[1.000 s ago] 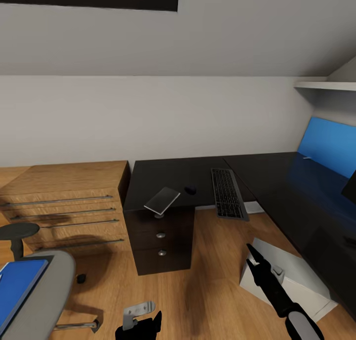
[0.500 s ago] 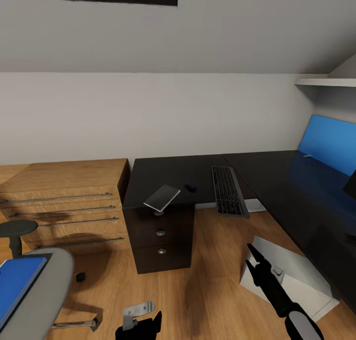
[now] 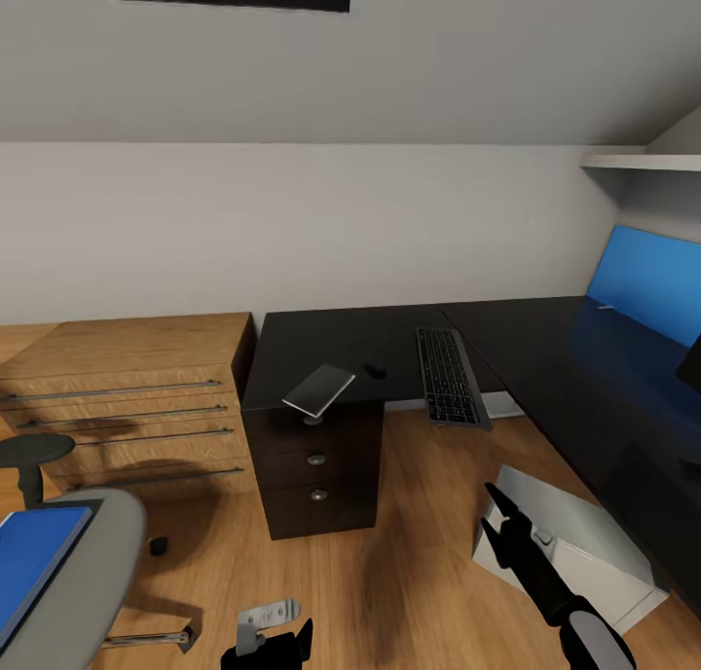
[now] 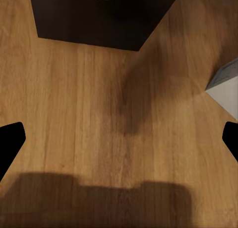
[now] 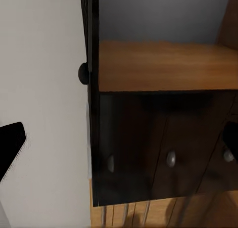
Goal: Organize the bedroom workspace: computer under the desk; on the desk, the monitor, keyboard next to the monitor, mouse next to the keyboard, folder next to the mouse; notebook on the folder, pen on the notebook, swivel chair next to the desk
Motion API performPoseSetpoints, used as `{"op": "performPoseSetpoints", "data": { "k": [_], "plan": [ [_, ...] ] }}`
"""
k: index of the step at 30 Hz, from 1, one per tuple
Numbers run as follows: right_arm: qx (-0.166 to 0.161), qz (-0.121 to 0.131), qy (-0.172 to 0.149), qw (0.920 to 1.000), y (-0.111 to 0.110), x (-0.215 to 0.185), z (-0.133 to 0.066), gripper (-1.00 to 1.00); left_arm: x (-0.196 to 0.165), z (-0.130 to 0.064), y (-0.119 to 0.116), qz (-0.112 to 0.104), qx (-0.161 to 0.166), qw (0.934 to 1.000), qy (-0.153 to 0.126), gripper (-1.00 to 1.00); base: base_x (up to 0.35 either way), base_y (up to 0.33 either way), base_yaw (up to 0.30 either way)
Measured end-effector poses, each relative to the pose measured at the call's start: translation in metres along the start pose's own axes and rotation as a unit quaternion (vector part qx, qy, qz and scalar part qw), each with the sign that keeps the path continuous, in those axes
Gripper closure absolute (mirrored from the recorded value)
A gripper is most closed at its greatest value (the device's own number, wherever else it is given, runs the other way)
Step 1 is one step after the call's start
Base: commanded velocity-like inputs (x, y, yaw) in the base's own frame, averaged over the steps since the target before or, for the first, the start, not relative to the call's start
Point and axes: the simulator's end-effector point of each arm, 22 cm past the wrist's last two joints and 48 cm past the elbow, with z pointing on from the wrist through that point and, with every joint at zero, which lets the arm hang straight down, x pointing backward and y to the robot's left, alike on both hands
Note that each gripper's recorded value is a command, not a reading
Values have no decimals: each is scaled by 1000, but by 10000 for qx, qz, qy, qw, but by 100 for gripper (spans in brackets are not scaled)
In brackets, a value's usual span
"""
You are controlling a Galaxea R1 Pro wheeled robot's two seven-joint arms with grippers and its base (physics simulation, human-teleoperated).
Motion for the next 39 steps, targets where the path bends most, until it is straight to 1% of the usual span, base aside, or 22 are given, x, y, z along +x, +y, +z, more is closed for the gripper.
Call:
{"op": "performPoseSetpoints", "data": {
  "k": [2,3,7,9,18,25,39],
  "plan": [
    [-28,99,-4,9999,1,0,0,-100,0,0,0,-1,1,10000,1,-100,0,0,0],
    [-68,230,-36,9997,3,-1,0,-100,0,0,0,-2,-1,10000,2,-100,0,0,0],
    [-167,492,-118,9986,7,-4,0,-100,0,0,0,-4,-3,10000,0,-100,71,0,0],
    [-196,541,-124,9983,9,-3,0,-100,0,0,1,-4,-4,10000,-1,-100,207,0,0],
    [-185,531,-162,9983,8,-3,1,-100,0,0,2,0,-16,10000,2,-100,97,0,0],
    [-175,523,-164,9983,8,-3,1,-100,1,0,1,4,-12,10000,11,-100,183,0,0],
    [-155,509,-168,9984,7,-4,1,-100,1,0,2,-2,-13,10000,13,-100,265,0,0]
  ]
}}
